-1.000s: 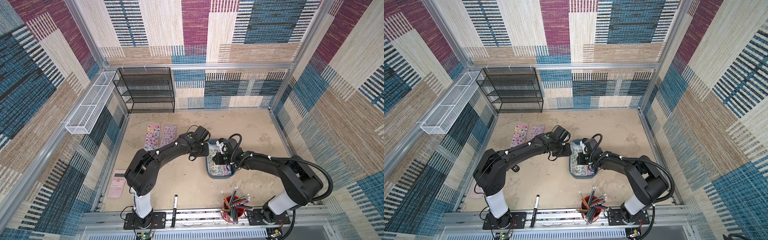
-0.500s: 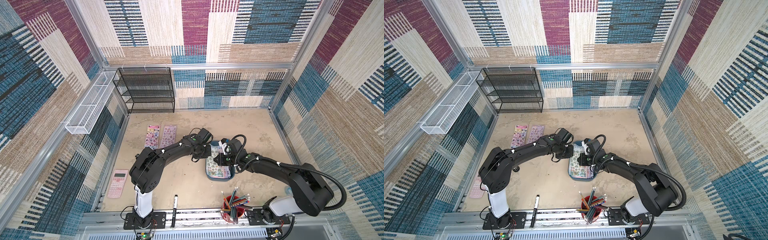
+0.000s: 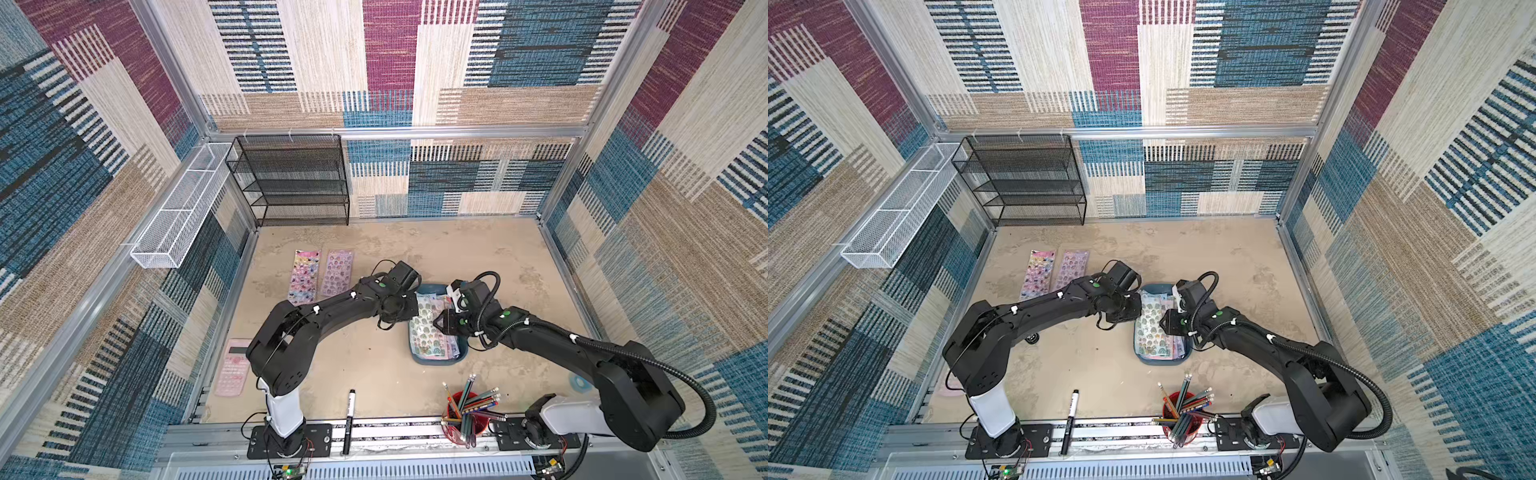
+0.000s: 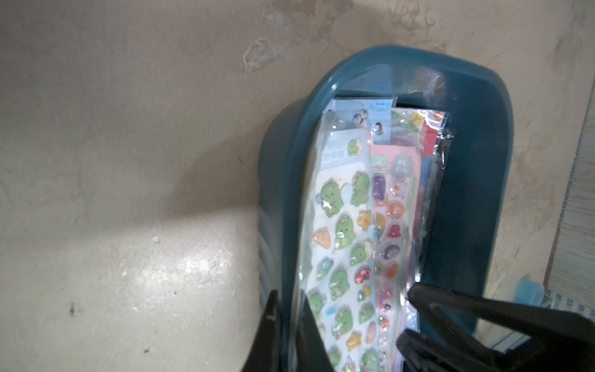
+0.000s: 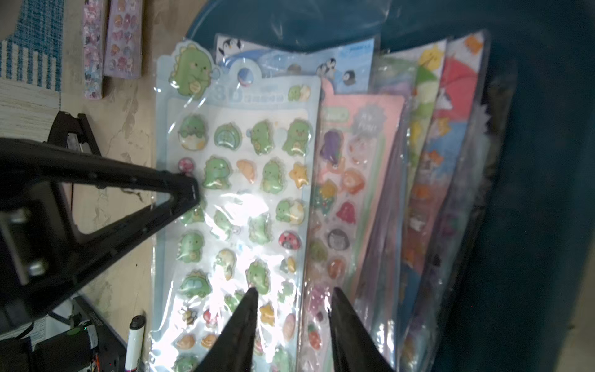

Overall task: Take the stickers out of the storage box
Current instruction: Pick up the sticker from the storage box.

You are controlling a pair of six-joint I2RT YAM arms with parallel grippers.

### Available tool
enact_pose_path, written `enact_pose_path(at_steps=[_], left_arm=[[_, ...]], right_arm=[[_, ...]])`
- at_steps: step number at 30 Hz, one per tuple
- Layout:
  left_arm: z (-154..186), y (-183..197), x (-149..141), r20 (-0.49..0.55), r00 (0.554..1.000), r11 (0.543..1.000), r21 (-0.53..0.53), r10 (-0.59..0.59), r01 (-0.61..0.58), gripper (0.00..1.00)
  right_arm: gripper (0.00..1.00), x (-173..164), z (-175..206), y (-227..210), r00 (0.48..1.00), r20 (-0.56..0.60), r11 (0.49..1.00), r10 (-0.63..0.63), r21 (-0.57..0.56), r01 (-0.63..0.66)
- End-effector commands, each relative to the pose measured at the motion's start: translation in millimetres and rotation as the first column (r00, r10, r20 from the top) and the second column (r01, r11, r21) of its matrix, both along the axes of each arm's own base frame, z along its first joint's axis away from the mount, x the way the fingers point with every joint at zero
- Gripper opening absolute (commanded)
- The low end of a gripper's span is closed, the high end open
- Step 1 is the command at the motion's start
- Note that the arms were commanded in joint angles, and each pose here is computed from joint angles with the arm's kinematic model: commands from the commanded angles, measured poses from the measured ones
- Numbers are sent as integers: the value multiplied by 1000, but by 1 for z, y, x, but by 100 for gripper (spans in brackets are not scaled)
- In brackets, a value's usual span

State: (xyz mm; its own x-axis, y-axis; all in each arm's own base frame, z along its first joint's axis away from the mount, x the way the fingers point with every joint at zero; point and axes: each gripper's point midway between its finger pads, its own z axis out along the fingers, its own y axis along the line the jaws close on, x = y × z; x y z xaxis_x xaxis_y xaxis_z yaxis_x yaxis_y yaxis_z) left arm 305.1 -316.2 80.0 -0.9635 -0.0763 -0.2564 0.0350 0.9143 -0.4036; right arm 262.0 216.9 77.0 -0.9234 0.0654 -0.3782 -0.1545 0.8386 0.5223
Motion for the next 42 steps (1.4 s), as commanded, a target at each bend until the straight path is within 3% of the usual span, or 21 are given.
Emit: enact_pose_path(at_steps=[1, 9, 12, 16, 19, 21, 23, 27, 34, 42], left_arm=[[3, -4, 3, 22, 999, 999, -23, 26, -26, 0], [-4, -10, -5, 18, 999, 998, -56, 31, -30, 0], [-5, -13, -8, 15, 999, 997, -70, 33, -32, 0], [-10, -13, -11, 14, 999, 996, -77, 41, -40, 0], [-12, -17, -12, 13, 999, 995, -94, 46, -45, 0], [-9, -20, -12, 19, 999, 994, -106, 42, -40, 10], [-2, -21, -11, 33, 999, 992, -117, 42, -38, 29], [19, -21, -9, 83, 996, 990, -142, 34, -21, 45], [74, -11, -5, 213, 977, 986, -166, 26, 10, 53], [152, 28, 14, 398, 917, 982, -186, 33, 46, 58]], right_arm=[[38, -4, 4, 12, 1000, -16, 996, 19, 87, -18], [41, -12, -17, 9, 997, -82, 997, 2, 75, 4], [40, -18, -16, 16, 995, -97, 988, 5, 154, 10], [30, -24, -8, 21, 994, -106, 964, -25, 262, 52], [12, -23, -5, 16, 994, -92, 959, -62, 269, 85], [0, -19, -3, 11, 994, -77, 964, -83, 247, 100], [0, -14, -1, 5, 992, -59, 970, -108, 213, 118], [0, 0, 13, -6, 990, 1, 975, -138, 176, 136], [0, 22, 58, -17, 980, 129, 982, -150, 137, 132], [0, 55, 156, -12, 916, 393, 994, -81, 99, 45]])
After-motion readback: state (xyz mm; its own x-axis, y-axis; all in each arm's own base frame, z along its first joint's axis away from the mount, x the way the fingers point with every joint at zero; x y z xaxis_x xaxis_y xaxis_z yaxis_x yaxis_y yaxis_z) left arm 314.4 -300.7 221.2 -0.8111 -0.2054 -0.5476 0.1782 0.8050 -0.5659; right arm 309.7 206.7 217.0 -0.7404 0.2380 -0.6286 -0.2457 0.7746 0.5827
